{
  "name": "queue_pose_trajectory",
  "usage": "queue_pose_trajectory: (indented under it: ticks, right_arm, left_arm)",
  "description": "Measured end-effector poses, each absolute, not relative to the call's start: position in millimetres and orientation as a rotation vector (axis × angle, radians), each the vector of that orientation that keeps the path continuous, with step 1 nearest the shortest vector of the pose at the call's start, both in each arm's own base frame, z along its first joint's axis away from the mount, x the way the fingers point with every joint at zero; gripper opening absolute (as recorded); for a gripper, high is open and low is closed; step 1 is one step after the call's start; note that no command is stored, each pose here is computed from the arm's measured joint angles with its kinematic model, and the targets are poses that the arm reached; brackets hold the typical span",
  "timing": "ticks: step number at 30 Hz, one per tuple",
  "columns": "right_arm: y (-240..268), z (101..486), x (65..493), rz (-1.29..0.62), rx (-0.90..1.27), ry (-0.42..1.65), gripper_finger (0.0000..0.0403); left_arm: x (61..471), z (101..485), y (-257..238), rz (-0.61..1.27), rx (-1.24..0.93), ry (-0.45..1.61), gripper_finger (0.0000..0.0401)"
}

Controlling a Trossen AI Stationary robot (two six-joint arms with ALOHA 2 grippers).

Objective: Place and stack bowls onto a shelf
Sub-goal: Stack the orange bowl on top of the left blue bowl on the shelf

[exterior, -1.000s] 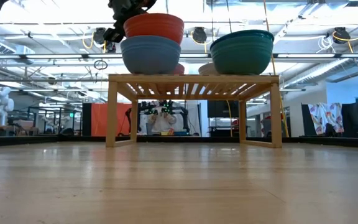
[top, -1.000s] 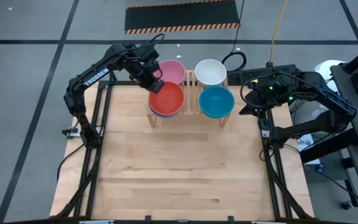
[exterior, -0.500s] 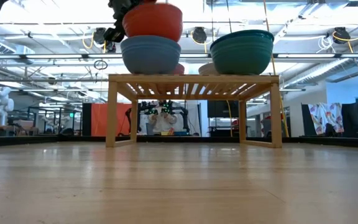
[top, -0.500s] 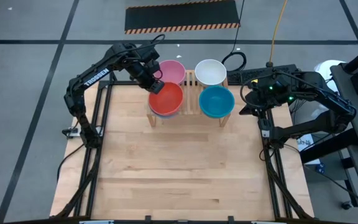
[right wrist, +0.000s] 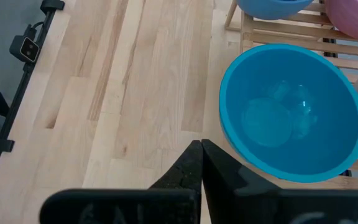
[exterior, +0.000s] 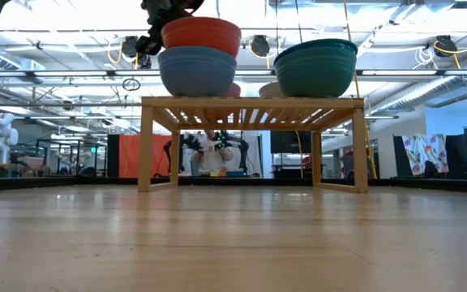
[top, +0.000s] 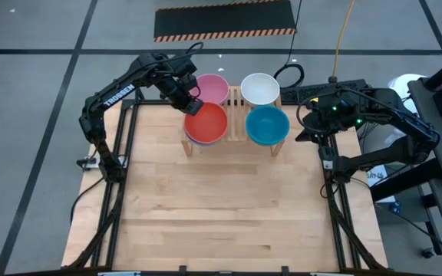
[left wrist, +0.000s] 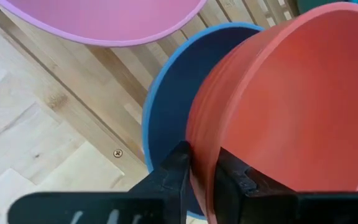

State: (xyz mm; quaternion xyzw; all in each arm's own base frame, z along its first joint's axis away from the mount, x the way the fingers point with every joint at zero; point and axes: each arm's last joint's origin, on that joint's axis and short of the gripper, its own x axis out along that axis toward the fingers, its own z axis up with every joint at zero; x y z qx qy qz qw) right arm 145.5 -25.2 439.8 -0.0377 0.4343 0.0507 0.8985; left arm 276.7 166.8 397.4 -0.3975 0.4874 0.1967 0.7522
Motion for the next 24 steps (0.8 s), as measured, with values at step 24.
queue_pose_trajectory:
  ticks: [24]
  right_arm:
    - [-25.2,439.8,145.5,0.105,-0.078,0.899,0.0]
  left_arm:
    - [271.8,400.2,165.4,0.419,-0.813,1.078,0.0056]
